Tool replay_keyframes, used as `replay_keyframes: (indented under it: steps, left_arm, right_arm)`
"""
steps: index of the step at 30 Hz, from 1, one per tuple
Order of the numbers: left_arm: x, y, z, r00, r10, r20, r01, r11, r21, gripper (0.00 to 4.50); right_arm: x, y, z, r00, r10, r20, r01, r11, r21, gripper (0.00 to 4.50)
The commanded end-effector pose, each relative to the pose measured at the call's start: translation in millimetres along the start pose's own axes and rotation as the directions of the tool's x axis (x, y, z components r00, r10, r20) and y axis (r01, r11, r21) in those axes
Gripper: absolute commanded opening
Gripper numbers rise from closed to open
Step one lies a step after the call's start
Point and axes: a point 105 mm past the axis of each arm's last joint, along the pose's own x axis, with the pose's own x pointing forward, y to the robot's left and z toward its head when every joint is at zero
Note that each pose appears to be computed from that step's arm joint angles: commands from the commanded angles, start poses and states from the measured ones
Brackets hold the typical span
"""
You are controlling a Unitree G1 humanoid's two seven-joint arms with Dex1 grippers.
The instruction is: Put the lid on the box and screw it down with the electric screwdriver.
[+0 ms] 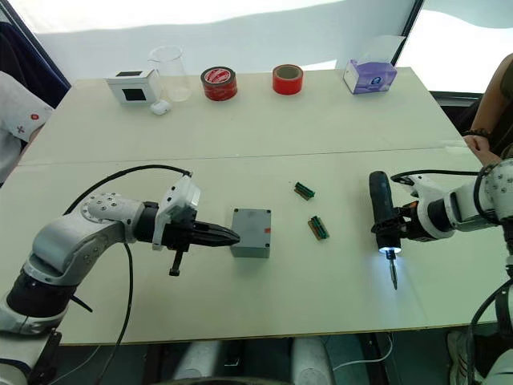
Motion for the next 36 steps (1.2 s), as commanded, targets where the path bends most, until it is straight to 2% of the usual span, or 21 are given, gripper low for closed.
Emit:
replay_keyframes:
  steps: [1,3,4,7,9,11,13,16,17,19,21,25,27,31,36]
  left_arm:
    - [-10,3,5,1.0,0.028,0.011,-0.029,0.999,0.026,0.0]
    - [-12,6,5,0.999,0.037,0.01,-0.037,0.999,0.022,0.0]
    - [-12,6,5,0.999,0.039,0.01,-0.039,0.999,0.019,0.0]
    - [-16,10,4,0.998,0.059,0.013,-0.059,0.998,0.005,0.0]
    - [-25,15,1,0.994,0.105,0.011,-0.105,0.994,-0.017,0.0]
    - [-41,17,-3,0.986,0.168,-0.001,-0.167,0.984,-0.058,0.0]
    - [-51,15,-10,0.98,0.199,-0.023,-0.2,0.975,-0.093,0.0]
    - [-60,5,-19,0.975,0.215,-0.051,-0.22,0.966,-0.138,0.0]
    - [-62,2,-21,0.974,0.22,-0.056,-0.226,0.961,-0.157,0.0]
    - [-64,-3,-24,0.973,0.224,-0.064,-0.231,0.956,-0.179,0.0]
    - [-64,-7,-28,0.971,0.224,-0.078,-0.235,0.952,-0.194,0.0]
    - [-60,-25,-38,0.976,0.192,-0.101,-0.212,0.944,-0.251,0.0]
    - [-59,-33,-43,0.978,0.178,-0.108,-0.202,0.937,-0.285,0.0]
    - [-58,-44,-49,0.981,0.159,-0.108,-0.186,0.927,-0.324,0.0]
    - [-53,-49,-56,0.981,0.163,-0.108,-0.191,0.919,-0.346,0.0]
  right_arm:
    - [-10,0,9,0.999,-0.022,0.046,0.024,0.999,-0.036,3.61]
    - [-11,-1,12,0.998,-0.032,0.058,0.035,0.998,-0.054,4.32]
    - [-12,-1,13,0.997,-0.034,0.063,0.038,0.997,-0.061,4.47]
    - [-18,2,19,0.994,-0.028,0.105,0.04,0.993,-0.113,4.47]
    - [-33,10,31,0.98,-0.001,0.198,0.045,0.975,-0.218,4.47]
    - [-61,38,46,0.934,0.147,0.325,-0.022,0.932,-0.361,4.47]
    - [-80,57,49,0.885,0.245,0.396,-0.032,0.881,-0.473,4.47]
    - [-93,83,34,0.819,0.396,0.414,-0.064,0.782,-0.621,4.47]
    - [-94,93,23,0.791,0.462,0.402,-0.098,0.743,-0.662,4.47]
    - [-92,101,3,0.774,0.517,0.366,-0.147,0.708,-0.69,4.47]
    - [-85,104,-18,0.781,0.541,0.313,-0.192,0.684,-0.704,4.47]
    - [-66,106,-77,0.817,0.567,0.106,-0.35,0.633,-0.691,4.47]
    - [-62,103,-99,0.816,0.577,0.021,-0.423,0.623,-0.658,4.47]
    - [-58,93,-113,0.823,0.567,-0.032,-0.451,0.618,-0.644,4.47]
    - [-56,90,-117,0.82,0.57,-0.054,-0.46,0.601,-0.654,4.47]
